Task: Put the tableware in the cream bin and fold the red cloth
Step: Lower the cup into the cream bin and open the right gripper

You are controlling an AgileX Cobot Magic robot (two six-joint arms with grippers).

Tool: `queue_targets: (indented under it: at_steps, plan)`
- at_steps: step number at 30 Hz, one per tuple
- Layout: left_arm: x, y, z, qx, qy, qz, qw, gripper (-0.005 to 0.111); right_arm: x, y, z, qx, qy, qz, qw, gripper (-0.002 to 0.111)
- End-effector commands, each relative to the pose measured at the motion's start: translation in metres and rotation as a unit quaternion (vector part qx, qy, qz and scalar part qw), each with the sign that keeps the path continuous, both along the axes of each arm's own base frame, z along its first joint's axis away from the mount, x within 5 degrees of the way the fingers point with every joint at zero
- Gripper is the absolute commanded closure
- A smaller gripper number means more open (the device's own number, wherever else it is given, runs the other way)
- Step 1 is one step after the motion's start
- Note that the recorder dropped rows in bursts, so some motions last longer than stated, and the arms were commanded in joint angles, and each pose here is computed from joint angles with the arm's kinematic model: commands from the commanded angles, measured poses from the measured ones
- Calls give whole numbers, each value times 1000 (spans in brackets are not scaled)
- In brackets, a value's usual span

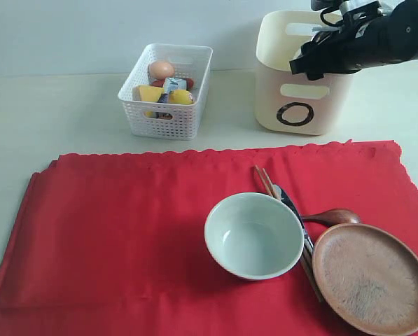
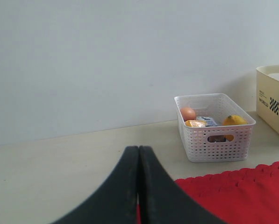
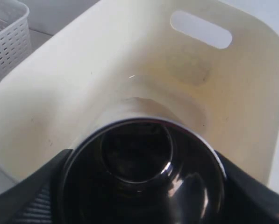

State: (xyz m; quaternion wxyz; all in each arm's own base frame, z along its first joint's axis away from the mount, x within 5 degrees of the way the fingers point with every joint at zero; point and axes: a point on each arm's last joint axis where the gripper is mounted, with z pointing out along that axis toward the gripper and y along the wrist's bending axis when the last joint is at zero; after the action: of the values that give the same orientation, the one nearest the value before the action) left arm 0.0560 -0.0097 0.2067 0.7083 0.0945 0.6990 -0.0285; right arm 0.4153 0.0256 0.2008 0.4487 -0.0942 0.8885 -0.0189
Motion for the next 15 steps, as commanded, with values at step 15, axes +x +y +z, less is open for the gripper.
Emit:
queue_targets:
  at_steps: [15]
  plan:
    - [0, 0, -1, -1, -1, -4, 1000, 106, -24, -4, 76, 17, -80, -10, 997, 21]
